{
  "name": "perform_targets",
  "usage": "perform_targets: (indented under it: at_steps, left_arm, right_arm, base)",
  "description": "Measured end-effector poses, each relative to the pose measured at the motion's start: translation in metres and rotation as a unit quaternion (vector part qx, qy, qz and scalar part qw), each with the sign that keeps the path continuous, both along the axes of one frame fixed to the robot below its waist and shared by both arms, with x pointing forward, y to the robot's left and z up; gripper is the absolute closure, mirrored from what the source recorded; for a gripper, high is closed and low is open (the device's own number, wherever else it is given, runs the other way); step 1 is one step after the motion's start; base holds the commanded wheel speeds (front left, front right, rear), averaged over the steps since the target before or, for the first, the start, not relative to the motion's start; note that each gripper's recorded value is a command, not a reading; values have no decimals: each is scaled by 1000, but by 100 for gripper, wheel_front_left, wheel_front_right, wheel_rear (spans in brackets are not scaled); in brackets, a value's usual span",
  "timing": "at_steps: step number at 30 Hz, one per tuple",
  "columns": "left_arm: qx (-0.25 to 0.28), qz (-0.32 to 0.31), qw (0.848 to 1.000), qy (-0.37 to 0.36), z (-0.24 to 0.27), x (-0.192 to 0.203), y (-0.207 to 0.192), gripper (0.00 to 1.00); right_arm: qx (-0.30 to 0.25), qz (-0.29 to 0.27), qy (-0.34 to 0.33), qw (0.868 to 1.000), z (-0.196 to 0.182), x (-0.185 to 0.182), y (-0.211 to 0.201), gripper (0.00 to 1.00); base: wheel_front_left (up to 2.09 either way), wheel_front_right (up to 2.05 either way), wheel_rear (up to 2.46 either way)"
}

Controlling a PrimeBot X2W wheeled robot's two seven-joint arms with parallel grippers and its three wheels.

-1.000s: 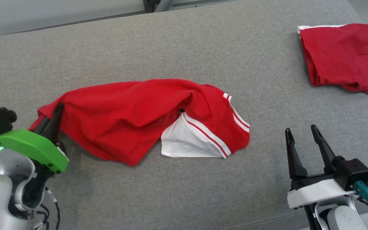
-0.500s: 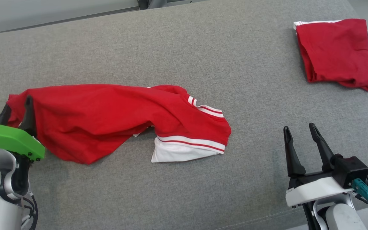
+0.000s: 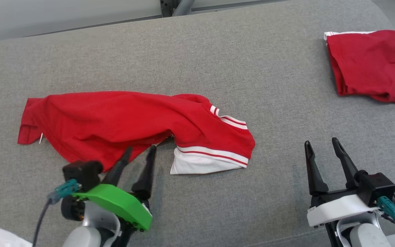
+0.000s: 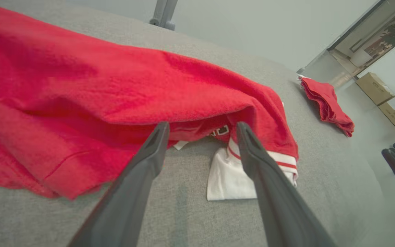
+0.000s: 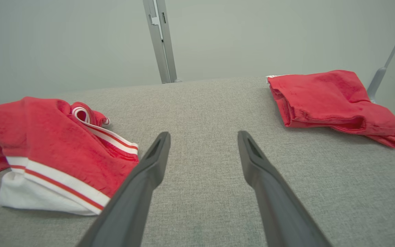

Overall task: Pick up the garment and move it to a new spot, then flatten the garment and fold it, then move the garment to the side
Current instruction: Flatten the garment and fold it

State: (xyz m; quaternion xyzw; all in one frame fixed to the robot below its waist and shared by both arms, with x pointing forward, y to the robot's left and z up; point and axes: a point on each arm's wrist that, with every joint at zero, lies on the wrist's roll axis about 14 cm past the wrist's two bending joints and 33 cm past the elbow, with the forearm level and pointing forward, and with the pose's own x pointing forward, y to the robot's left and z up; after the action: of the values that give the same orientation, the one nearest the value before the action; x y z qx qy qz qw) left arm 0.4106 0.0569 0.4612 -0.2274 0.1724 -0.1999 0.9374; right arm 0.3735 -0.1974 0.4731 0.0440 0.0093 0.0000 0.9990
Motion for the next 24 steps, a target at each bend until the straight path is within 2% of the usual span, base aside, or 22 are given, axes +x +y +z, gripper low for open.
perform_targets:
  at_steps: [8,15,18,19,20,21,24]
  left_arm:
    - [-3,-110,992,65,-25,-24,-65,0]
    - [44,-139,984,105,-64,-16,-74,0]
    - [39,-170,978,114,-68,-22,-88,0]
    - [27,-181,976,118,-67,-25,-94,63]
    - [16,-192,974,120,-65,-28,-101,89]
    - [8,-201,972,121,-63,-30,-106,100]
    - [-4,-214,972,100,-50,-29,-114,100]
  right_arm:
    - [-1,3,-1,1000,0,4,2,0]
    - [0,-27,9,1000,-3,-6,-17,0]
    - [0,-42,12,999,-4,-11,-26,0]
    - [0,-46,12,999,-5,-12,-28,0]
    - [0,-49,13,999,-5,-13,-30,0]
    - [1,-51,13,999,-5,-14,-31,0]
    - [4,-54,12,998,-4,-15,-32,0]
  base:
    - [0,0,0]
    - [0,0,0]
    - [0,0,0]
    - [0,0,0]
    - [0,0,0]
    - [0,0,0]
    - [0,0,0]
